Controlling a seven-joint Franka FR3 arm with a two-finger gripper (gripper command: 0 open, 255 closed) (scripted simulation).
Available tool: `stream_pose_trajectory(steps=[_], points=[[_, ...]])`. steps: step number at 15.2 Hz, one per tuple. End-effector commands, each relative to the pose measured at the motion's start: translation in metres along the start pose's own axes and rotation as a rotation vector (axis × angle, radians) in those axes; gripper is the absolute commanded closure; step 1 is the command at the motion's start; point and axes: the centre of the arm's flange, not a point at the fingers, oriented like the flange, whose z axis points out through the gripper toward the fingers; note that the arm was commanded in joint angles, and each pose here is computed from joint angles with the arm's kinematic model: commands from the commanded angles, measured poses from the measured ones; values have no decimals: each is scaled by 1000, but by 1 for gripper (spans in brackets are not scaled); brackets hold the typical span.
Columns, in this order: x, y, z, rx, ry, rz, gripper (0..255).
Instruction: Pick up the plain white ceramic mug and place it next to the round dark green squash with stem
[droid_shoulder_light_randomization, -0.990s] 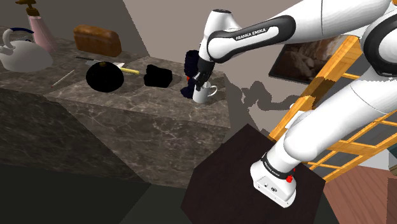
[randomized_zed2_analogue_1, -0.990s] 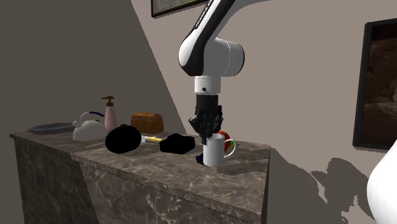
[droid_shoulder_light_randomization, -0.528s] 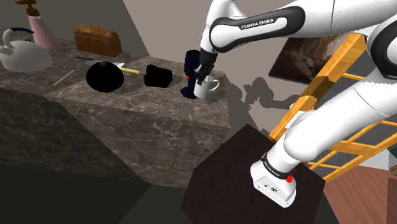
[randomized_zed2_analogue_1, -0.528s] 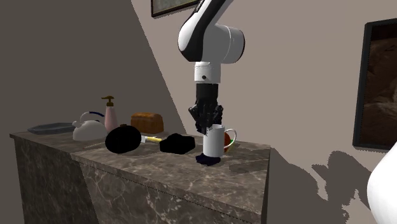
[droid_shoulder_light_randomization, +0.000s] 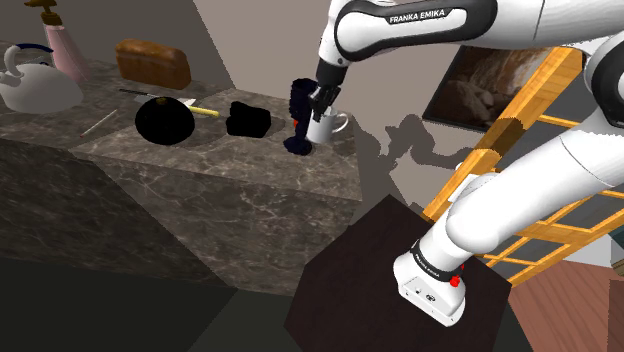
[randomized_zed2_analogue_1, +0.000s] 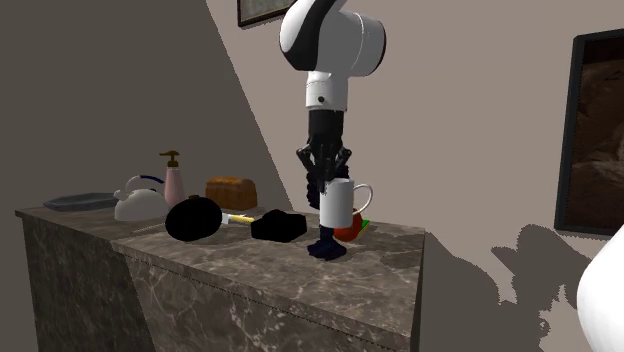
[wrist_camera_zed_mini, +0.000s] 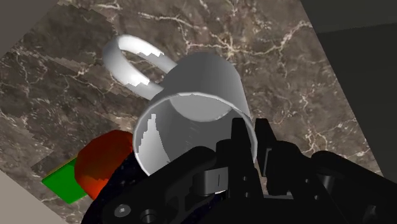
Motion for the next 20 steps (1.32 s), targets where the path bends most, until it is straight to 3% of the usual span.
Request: stream_pose_trajectory(steps=[1,18,20], points=[[1,0,-10,0,0,0,255],[6,0,-97,0,0,0,255],[25,-19,-96,0,0,0,255]])
